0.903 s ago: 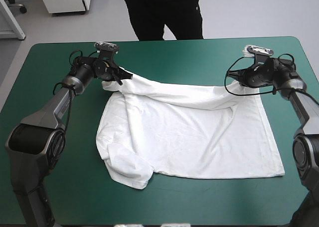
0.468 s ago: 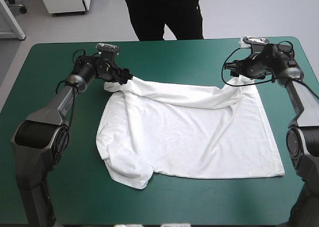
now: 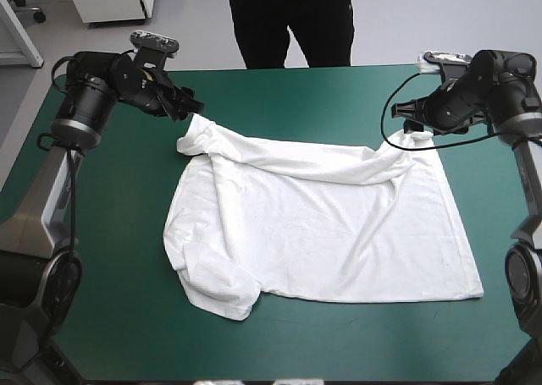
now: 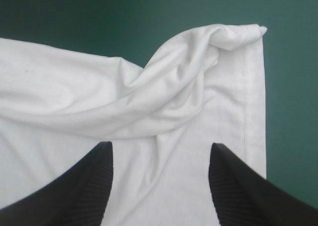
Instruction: Fold the cloth
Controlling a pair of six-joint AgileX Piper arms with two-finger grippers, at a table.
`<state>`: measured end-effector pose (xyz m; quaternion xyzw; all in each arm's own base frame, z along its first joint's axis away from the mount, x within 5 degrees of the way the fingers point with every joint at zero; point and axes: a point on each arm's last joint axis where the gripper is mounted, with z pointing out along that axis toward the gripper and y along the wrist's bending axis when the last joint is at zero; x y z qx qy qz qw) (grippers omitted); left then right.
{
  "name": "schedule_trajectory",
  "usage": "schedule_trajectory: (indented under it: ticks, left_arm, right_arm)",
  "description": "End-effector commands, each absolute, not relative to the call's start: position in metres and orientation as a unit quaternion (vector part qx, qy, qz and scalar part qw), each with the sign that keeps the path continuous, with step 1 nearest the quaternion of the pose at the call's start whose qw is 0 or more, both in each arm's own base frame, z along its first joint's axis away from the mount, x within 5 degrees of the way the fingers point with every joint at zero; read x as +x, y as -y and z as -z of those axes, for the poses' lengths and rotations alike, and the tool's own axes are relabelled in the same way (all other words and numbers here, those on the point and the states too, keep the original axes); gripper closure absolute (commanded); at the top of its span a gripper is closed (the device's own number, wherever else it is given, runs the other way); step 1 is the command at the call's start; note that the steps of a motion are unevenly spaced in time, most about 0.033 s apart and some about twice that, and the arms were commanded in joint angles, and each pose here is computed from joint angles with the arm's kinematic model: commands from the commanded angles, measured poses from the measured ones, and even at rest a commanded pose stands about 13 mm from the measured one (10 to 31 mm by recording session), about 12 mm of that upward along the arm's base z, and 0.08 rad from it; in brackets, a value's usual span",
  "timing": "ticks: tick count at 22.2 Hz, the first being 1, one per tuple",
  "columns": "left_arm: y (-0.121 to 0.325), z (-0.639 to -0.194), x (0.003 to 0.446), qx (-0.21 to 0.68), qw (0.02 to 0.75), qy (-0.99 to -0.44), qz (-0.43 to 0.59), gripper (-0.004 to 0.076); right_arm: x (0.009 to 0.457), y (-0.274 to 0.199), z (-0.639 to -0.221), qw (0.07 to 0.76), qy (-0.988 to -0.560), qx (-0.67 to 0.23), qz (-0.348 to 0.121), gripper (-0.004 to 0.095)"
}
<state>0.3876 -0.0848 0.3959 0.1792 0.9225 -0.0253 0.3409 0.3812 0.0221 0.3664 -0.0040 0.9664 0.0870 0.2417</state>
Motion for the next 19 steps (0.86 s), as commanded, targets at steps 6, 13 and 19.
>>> schedule_trajectory:
  ticks: [6, 13, 19]
  left_arm:
    - [0.063, -0.436, 0.297, 0.152, 0.304, -0.940, 0.014, 0.0315]
    - [0.061, -0.369, 0.265, 0.106, 0.182, -0.976, 0.050, 0.0313]
    - [0.060, -0.342, 0.260, 0.093, 0.138, -0.985, 0.044, 0.0313]
  right_arm:
    - [0.330, -0.022, -0.439, 0.336, -0.937, -0.018, -0.089, 0.0399]
    - [0.327, -0.021, -0.439, 0.326, -0.941, -0.020, -0.086, 0.0399]
    - [0.319, -0.021, -0.441, 0.326, -0.941, -0.016, -0.088, 0.0399]
